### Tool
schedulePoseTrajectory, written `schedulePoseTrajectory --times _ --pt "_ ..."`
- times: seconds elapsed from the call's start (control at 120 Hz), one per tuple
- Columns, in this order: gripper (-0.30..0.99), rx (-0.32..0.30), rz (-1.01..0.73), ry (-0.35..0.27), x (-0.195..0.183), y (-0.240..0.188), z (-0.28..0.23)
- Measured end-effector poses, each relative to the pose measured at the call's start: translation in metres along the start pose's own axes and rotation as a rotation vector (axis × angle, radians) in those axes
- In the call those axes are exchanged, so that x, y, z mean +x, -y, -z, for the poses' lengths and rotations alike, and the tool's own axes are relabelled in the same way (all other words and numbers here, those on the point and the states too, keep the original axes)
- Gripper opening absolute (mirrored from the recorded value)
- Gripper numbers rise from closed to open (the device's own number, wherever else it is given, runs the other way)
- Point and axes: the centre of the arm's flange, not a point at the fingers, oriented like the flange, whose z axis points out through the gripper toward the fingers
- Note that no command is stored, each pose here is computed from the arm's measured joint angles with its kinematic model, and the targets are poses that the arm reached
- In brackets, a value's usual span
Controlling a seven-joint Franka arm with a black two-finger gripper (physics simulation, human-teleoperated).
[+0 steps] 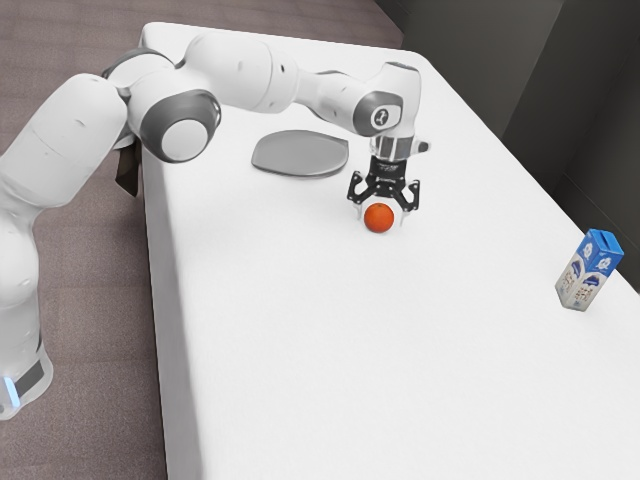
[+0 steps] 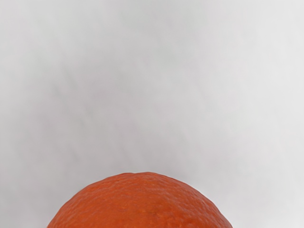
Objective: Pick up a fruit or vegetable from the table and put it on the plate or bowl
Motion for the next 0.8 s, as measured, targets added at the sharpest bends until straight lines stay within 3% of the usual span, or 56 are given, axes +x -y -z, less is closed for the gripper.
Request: schedulePoseTrajectory --times 0.1,0.2,0.383,0.433,0.508,0.633,0.8 --pt "0.69 0.000 0.001 0.000 0.001 0.000 -0.004" --pt "0.52 0.000 0.007 -0.001 0.002 0.000 -0.005" --pt "0.41 -0.002 0.027 -0.005 0.001 0.000 -0.003" --pt "0.31 -0.018 0.018 -0.023 -0.007 -0.004 0.016" --pt "0.32 -0.053 0.004 -0.081 -0.025 -0.002 0.071" --pt "0.33 -0.068 0.072 -0.145 -0.015 0.042 0.132" --pt "0.33 -0.048 0.229 -0.158 0.029 0.134 0.160"
